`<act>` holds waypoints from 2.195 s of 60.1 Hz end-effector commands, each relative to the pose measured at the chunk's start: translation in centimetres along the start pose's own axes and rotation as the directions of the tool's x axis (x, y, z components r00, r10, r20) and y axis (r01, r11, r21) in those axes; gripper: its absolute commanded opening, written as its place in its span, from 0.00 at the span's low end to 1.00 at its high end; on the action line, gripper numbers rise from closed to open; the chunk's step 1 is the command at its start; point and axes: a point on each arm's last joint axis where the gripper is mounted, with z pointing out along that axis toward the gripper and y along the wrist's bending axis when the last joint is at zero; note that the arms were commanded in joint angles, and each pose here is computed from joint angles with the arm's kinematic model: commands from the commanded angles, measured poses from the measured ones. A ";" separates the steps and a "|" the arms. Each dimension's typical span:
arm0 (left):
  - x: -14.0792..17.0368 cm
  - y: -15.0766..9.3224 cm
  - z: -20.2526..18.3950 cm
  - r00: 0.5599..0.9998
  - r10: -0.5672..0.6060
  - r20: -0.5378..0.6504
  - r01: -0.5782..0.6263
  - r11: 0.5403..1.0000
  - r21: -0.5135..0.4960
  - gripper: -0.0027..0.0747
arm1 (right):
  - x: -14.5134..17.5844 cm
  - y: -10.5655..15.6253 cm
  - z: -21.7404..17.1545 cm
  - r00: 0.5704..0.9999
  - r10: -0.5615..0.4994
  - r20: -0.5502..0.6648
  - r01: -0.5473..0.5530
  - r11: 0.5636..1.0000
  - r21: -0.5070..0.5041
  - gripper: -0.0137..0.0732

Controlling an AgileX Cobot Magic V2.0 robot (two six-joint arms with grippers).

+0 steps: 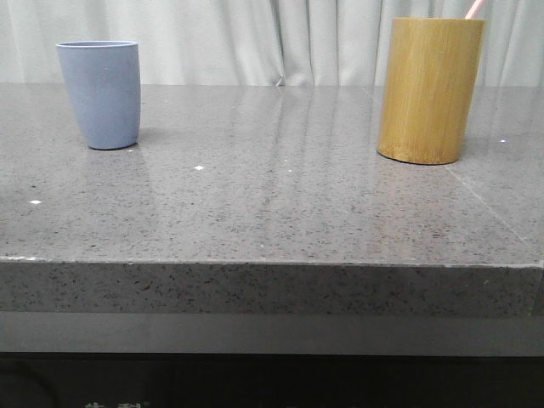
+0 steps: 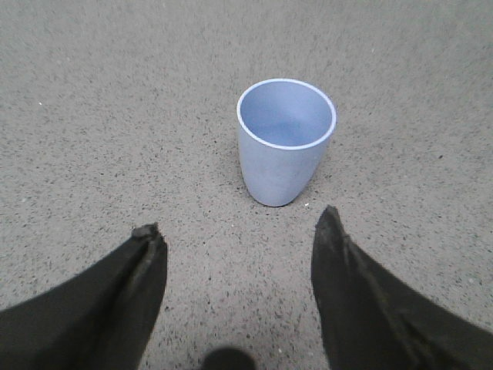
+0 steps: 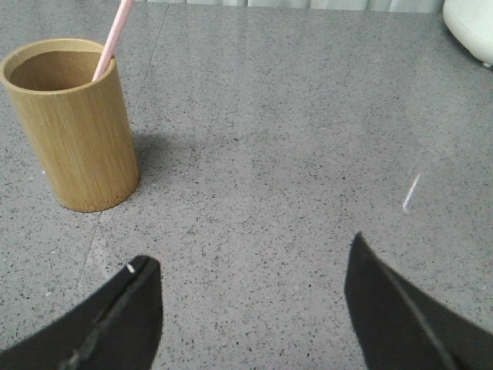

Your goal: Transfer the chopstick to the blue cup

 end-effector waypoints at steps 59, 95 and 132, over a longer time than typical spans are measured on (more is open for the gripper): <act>-8.6 0.0 19.4 0.962 0.012 -0.273 0.007 0.998 0.068 0.56 | -1.8 0.1 -0.4 0.992 -0.007 0.124 0.009 1.000 -0.011 0.75; -8.2 0.0 19.8 0.947 0.015 -0.321 0.009 0.997 0.073 0.02 | -1.9 0.1 -0.4 0.992 -0.007 0.126 0.009 1.000 -0.011 0.75; -12.2 -10.5 15.3 0.957 0.234 -0.174 -0.178 0.941 0.289 0.01 | -1.9 0.1 -0.4 0.991 -0.006 0.135 0.008 1.000 -0.012 0.75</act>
